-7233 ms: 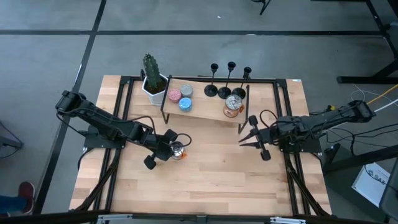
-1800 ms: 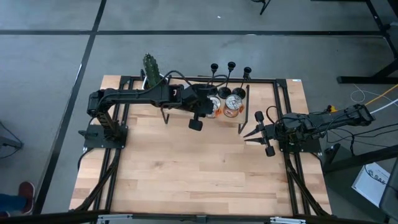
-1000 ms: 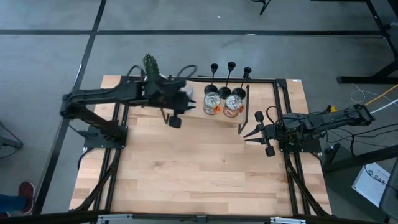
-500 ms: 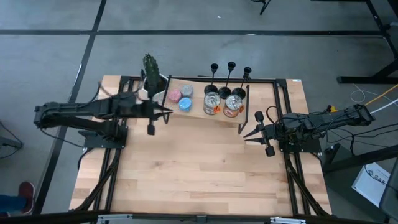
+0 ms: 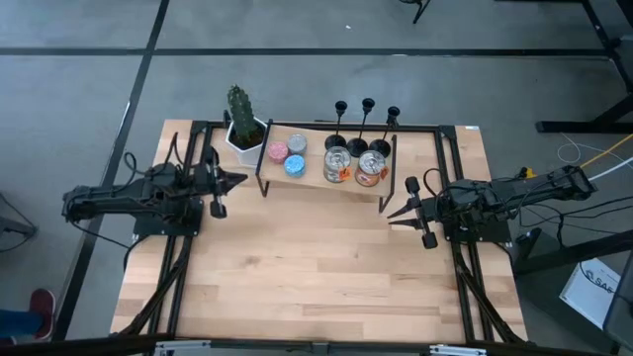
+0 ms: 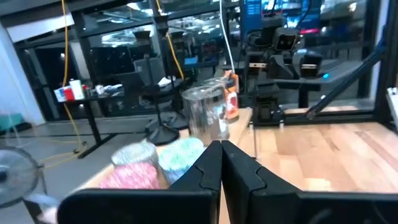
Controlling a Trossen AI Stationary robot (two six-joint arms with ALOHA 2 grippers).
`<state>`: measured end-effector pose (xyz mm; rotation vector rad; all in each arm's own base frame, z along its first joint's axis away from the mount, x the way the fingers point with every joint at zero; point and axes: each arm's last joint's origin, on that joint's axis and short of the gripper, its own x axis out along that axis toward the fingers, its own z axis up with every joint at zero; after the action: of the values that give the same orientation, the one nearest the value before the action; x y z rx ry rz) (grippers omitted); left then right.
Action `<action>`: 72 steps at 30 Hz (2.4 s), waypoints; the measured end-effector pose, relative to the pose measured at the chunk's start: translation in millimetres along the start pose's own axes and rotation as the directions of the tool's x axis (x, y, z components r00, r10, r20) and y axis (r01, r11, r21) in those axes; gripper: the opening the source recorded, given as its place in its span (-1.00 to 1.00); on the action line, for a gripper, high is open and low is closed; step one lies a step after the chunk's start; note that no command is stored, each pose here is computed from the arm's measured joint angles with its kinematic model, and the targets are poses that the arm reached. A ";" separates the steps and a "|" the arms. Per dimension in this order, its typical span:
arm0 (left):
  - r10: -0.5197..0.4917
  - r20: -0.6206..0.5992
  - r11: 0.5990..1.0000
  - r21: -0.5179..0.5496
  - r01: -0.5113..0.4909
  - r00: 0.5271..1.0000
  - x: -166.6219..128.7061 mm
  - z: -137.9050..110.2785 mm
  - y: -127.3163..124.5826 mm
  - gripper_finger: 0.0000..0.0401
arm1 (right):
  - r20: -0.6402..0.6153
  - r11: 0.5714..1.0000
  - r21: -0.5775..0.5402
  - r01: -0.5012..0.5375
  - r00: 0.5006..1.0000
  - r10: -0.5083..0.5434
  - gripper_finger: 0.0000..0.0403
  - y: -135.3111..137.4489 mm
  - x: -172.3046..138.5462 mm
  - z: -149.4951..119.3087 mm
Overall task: Pick & Place candle stick holders
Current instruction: Return to Home Position
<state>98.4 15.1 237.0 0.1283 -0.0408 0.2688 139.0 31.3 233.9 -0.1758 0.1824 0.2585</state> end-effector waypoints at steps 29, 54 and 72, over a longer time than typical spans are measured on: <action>-0.018 0.028 0.999 -0.034 0.019 0.999 -6.4 -62.6 -7.8 -0.96 | 0.000 1.000 0.000 0.000 1.000 0.000 -0.68 0.0 0.0 0.0; 0.108 -0.015 0.985 -0.135 -0.109 0.994 -6.6 -65.6 -4.4 -0.95 | 0.000 1.000 0.000 0.000 1.000 0.000 -0.68 0.0 0.0 0.0; 0.108 -0.016 0.981 -0.163 -0.109 0.994 -6.6 -65.7 -4.4 -0.95 | 0.000 1.000 0.000 0.000 1.000 0.000 -0.68 0.0 -0.1 0.0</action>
<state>94.8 17.8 171.0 -0.0382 -0.0624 0.3735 139.0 31.3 233.9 -0.1757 0.1820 0.2584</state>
